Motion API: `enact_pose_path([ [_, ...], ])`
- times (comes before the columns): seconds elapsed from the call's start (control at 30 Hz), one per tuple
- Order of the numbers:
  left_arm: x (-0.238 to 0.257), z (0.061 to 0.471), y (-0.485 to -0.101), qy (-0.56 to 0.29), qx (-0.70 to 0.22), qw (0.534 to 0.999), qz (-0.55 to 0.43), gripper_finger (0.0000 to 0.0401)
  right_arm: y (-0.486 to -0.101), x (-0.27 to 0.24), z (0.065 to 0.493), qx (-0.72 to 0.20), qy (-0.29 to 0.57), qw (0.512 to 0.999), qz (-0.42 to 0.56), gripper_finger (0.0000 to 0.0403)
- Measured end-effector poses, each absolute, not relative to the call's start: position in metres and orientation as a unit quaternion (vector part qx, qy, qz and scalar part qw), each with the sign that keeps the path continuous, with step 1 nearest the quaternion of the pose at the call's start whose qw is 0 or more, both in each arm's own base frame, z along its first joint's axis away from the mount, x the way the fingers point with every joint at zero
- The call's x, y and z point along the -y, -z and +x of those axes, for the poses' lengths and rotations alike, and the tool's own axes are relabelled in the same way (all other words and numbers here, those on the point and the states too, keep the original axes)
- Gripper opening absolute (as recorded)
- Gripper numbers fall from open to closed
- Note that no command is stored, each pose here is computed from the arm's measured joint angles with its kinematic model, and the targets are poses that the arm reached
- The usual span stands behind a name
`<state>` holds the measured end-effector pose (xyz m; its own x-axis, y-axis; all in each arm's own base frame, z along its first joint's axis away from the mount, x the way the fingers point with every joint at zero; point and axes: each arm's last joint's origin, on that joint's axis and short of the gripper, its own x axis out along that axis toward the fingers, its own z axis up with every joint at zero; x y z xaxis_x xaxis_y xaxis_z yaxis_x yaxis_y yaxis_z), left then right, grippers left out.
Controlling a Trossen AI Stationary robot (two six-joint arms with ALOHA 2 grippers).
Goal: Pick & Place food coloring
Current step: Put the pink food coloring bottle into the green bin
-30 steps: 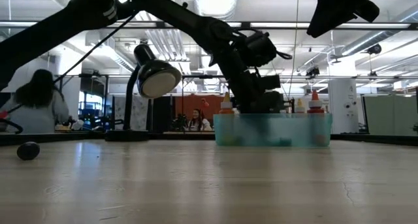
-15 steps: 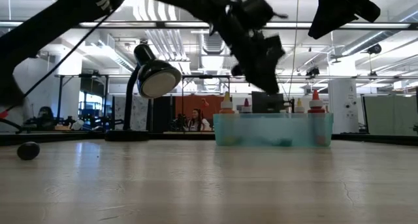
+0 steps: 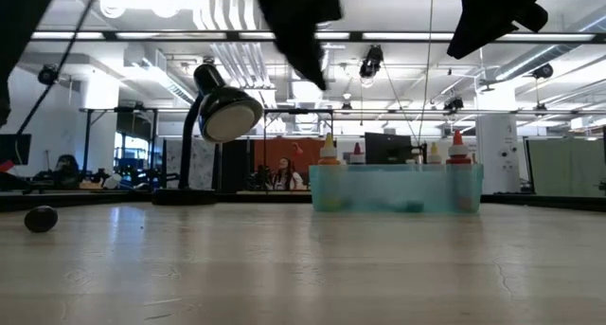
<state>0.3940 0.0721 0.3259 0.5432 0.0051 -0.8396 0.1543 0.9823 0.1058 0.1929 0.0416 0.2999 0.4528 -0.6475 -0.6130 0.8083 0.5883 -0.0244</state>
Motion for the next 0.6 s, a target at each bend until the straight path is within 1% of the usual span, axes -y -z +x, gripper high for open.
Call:
enact_pose_path([
  [0.13, -0.054, 0.352, -0.303, 0.063, -0.518, 0.849, 0.08, 0.0113, -0.298, -0.041, 0.193, -0.303, 0.429, 0.842, 0.121, 0.0068],
  [0.23, -0.035, 0.322, -0.277, 0.088, -0.553, 0.824, 0.084, 0.0113, -0.296, -0.041, 0.193, -0.308, 0.427, 0.843, 0.112, 0.0068],
  [0.37, -0.005, 0.285, -0.257, 0.127, -0.567, 0.807, 0.104, 0.0113, -0.293, -0.041, 0.192, -0.314, 0.427, 0.841, 0.105, 0.0068],
  [0.47, 0.018, 0.264, -0.238, 0.163, -0.58, 0.788, 0.125, 0.0113, -0.29, -0.041, 0.192, -0.319, 0.426, 0.841, 0.097, 0.0068],
  [0.6, 0.047, 0.239, -0.223, 0.21, -0.587, 0.767, 0.155, 0.0113, -0.287, -0.041, 0.192, -0.324, 0.425, 0.84, 0.094, 0.0068],
])
